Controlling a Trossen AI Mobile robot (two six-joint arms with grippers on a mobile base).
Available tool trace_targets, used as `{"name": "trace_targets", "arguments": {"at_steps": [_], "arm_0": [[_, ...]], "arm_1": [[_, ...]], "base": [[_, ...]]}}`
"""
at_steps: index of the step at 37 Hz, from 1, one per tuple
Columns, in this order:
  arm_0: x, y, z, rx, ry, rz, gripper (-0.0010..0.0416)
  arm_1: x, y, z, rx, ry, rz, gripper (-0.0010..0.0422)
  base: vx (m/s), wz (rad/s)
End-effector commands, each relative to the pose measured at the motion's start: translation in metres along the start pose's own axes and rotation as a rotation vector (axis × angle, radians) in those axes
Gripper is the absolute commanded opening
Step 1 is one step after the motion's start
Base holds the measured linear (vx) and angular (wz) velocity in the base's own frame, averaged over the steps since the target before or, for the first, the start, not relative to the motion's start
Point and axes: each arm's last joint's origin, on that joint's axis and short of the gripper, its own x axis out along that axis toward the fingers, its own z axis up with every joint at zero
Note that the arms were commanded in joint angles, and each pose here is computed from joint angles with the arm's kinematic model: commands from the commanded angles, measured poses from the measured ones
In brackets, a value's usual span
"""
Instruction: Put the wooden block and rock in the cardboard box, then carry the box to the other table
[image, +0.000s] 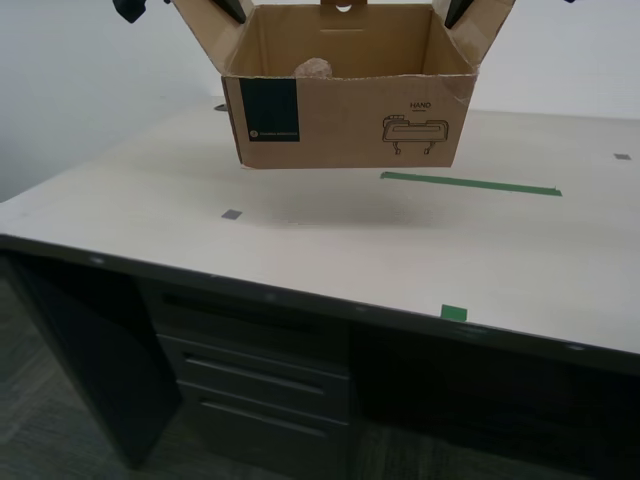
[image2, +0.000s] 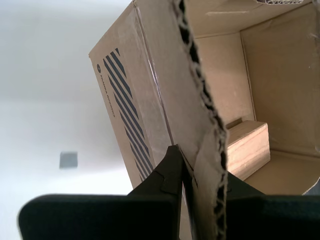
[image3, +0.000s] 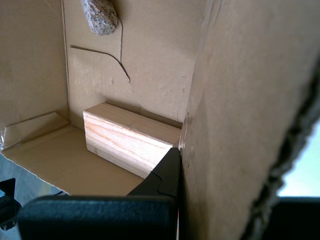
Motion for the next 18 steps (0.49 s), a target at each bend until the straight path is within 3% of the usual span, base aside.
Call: {"name": "trace_targets", "arguments": {"at_steps": [1,18], "arm_0": [[-0.0004,0.0012,0.0007,-0.01,-0.007,0.015,-0.0001],[-0.0003,0.0013,0.0015,-0.023,-0.014,0.017,-0.0001]], "arm_1": [[-0.0004,-0.0018,0.0001,0.0,0.002,-0.022,-0.0001],[-0.0003,-0.0013,-0.004,-0.048,0.04,-0.015,-0.0001]], "base": [[-0.088,0.016],[-0.075,-0.019]]}}
